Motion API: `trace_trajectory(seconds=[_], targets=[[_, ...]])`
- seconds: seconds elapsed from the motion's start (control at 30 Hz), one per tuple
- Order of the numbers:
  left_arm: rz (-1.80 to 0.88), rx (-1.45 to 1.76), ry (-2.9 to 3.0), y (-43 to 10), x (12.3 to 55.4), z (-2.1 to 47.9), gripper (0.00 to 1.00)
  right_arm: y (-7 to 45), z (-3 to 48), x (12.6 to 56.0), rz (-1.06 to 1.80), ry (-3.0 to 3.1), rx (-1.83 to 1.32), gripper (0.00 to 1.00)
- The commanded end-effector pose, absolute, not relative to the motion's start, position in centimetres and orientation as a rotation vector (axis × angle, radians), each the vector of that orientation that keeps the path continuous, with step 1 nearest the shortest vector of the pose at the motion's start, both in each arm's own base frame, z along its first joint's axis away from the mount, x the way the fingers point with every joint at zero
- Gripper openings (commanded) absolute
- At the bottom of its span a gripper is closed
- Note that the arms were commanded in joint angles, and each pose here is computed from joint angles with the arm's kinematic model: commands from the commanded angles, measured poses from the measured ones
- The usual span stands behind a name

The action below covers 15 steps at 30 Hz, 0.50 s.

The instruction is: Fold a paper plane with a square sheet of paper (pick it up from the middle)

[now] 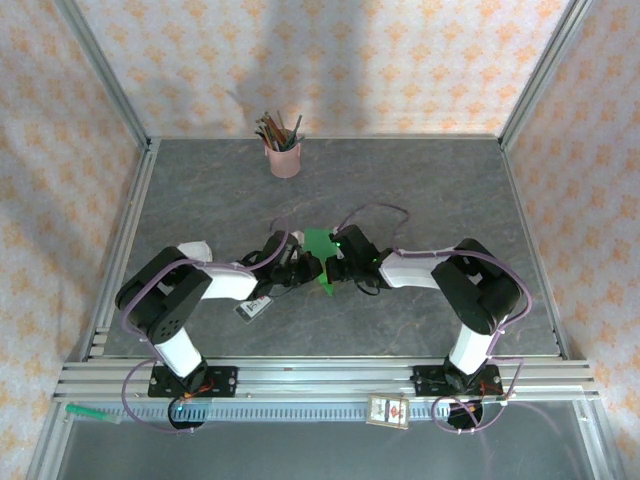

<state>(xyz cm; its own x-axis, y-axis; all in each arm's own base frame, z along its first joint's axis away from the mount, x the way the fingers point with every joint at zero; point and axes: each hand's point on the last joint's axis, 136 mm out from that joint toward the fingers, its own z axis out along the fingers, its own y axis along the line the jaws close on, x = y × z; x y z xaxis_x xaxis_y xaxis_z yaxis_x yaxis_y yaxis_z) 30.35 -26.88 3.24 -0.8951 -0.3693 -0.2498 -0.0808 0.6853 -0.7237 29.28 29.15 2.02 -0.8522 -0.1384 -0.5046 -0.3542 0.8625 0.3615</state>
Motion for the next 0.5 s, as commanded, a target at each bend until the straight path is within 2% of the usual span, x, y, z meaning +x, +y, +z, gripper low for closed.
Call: trace_trajectory(seconds=[0.0,0.47], targets=[[-1.030,-0.331,2.556,-26.9,30.1,2.3,0.12,24.7,-2.4,26.9,0.407,2.744,-0.335,0.00],[-0.921,-0.335,2.630,-25.4,29.1,-0.6,0.11,24.8,-2.1,27.0,0.419,2.739,-0.343,0.00]])
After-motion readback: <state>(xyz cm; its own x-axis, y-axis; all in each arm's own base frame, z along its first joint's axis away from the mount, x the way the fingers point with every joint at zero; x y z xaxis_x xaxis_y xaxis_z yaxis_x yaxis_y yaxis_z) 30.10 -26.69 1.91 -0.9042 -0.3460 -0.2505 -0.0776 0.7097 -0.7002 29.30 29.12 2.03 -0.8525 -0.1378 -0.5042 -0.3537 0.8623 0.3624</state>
